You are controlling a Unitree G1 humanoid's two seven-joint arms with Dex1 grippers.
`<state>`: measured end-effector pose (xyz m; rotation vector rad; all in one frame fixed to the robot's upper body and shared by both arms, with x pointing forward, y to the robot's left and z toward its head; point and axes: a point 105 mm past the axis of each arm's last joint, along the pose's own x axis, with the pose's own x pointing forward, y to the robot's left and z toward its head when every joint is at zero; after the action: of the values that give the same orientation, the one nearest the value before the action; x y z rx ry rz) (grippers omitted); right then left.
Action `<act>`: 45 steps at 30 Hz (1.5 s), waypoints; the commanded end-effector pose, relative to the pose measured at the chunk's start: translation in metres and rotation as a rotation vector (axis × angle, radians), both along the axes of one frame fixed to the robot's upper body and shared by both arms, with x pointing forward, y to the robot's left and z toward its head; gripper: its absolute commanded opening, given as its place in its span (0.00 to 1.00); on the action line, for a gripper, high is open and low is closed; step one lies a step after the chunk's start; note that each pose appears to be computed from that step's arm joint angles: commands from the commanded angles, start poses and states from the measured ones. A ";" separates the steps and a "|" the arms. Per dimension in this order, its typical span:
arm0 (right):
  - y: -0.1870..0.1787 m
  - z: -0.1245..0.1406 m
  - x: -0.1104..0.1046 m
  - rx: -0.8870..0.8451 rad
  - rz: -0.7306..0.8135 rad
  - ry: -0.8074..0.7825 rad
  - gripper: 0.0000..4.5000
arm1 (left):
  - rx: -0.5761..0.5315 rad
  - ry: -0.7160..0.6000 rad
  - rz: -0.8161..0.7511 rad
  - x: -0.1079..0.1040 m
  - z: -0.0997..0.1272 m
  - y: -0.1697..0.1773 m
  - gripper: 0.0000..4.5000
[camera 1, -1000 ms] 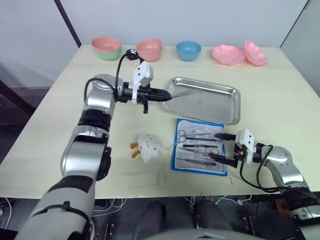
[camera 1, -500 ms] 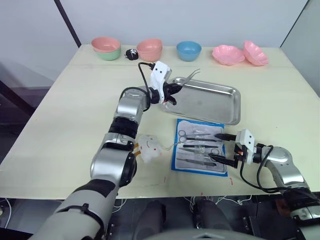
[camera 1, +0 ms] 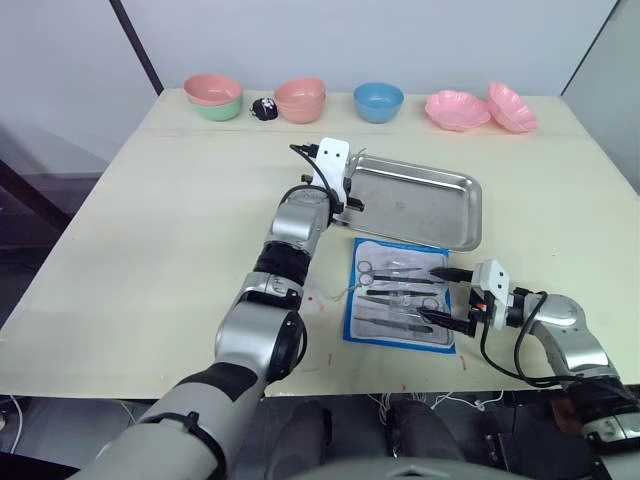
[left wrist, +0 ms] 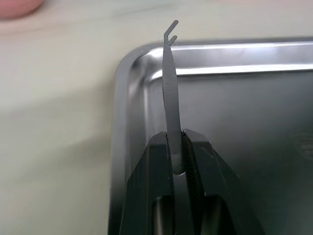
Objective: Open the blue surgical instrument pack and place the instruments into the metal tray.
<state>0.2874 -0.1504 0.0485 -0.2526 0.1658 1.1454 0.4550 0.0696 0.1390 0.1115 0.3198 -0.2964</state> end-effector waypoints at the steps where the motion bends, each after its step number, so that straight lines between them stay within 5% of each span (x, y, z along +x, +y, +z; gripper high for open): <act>1: -0.012 -0.065 -0.030 -0.153 -0.026 0.239 1.00 | 0.010 -0.006 0.003 0.000 0.003 -0.004 0.01; 15: -0.010 -0.065 -0.029 -0.146 -0.032 0.235 1.00 | -0.009 0.053 0.012 -0.002 -0.012 -0.008 0.01; 21: -0.009 -0.065 -0.029 -0.143 -0.034 0.234 1.00 | -0.011 0.038 0.010 -0.002 -0.008 -0.009 0.60; 31: -0.010 -0.064 -0.027 -0.143 -0.037 0.232 1.00 | -0.080 -0.099 -0.088 -0.005 0.032 -0.024 0.60; 37: -0.008 -0.065 -0.027 -0.138 -0.037 0.232 1.00 | -0.133 -0.259 -0.384 -0.022 0.068 -0.034 0.60; 45: -0.005 -0.065 -0.025 -0.132 -0.037 0.229 1.00 | -0.126 -0.350 -0.799 -0.056 0.082 -0.021 0.60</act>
<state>0.2869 -0.1462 0.0467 -0.2354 0.1600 1.1420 0.4131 0.0566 0.1985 0.1196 -0.0029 -0.9528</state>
